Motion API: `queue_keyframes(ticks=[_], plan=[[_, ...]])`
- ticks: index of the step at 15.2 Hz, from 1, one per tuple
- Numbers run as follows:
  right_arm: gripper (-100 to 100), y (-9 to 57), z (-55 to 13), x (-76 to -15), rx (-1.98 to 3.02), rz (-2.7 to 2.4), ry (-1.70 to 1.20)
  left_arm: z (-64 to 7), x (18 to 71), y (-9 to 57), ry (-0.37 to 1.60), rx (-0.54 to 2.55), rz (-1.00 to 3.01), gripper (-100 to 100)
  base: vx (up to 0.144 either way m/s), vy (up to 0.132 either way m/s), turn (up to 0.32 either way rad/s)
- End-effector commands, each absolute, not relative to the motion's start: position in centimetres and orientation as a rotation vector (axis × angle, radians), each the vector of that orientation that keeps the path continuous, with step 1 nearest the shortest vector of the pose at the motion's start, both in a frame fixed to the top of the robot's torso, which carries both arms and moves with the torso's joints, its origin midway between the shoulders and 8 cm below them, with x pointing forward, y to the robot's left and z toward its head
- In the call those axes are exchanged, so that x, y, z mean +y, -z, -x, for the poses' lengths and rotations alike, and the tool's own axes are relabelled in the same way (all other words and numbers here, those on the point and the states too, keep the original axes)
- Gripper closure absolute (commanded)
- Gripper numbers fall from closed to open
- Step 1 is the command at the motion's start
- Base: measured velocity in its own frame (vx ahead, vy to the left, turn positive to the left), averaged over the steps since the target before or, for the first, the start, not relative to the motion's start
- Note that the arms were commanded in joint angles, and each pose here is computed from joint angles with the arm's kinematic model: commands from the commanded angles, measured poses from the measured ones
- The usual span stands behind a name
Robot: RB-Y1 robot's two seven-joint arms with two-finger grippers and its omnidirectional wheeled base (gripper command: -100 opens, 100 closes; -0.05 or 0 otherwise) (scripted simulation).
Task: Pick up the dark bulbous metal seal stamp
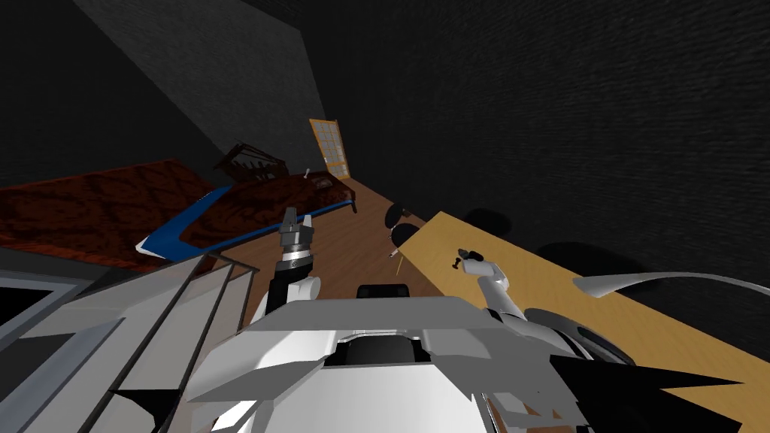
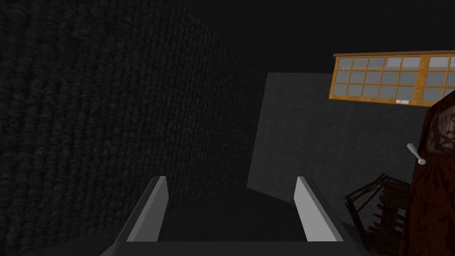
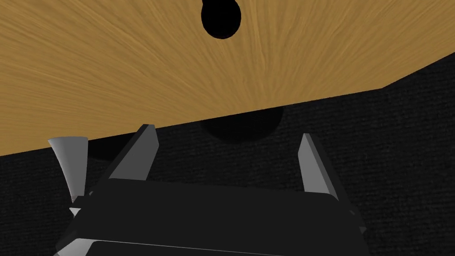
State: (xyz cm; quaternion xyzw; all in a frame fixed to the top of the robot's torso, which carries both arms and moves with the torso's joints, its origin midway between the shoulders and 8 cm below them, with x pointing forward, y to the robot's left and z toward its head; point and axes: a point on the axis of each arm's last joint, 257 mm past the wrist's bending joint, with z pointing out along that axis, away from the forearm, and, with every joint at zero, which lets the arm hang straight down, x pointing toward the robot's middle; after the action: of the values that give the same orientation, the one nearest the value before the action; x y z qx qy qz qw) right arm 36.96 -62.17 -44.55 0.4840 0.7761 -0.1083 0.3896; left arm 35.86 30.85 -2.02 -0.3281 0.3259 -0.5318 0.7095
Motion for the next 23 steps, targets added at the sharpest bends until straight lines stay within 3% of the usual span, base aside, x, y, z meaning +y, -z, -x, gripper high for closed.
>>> queue_keyframes(ticks=[1, 23], plan=[[-100, 45.8, -35.7, -62.6, 2.015, -1.255, 0.315, -35.9, 30.9, 2.0, 1.180, 0.723, 0.728, 0, -0.022, -0.033, 0.217], [-100, 52.9, -25.0, -62.4, 2.323, -1.480, 0.541, -35.9, 30.9, 2.0, 1.180, 0.723, 0.728, 0, -0.016, -0.028, 0.151]])
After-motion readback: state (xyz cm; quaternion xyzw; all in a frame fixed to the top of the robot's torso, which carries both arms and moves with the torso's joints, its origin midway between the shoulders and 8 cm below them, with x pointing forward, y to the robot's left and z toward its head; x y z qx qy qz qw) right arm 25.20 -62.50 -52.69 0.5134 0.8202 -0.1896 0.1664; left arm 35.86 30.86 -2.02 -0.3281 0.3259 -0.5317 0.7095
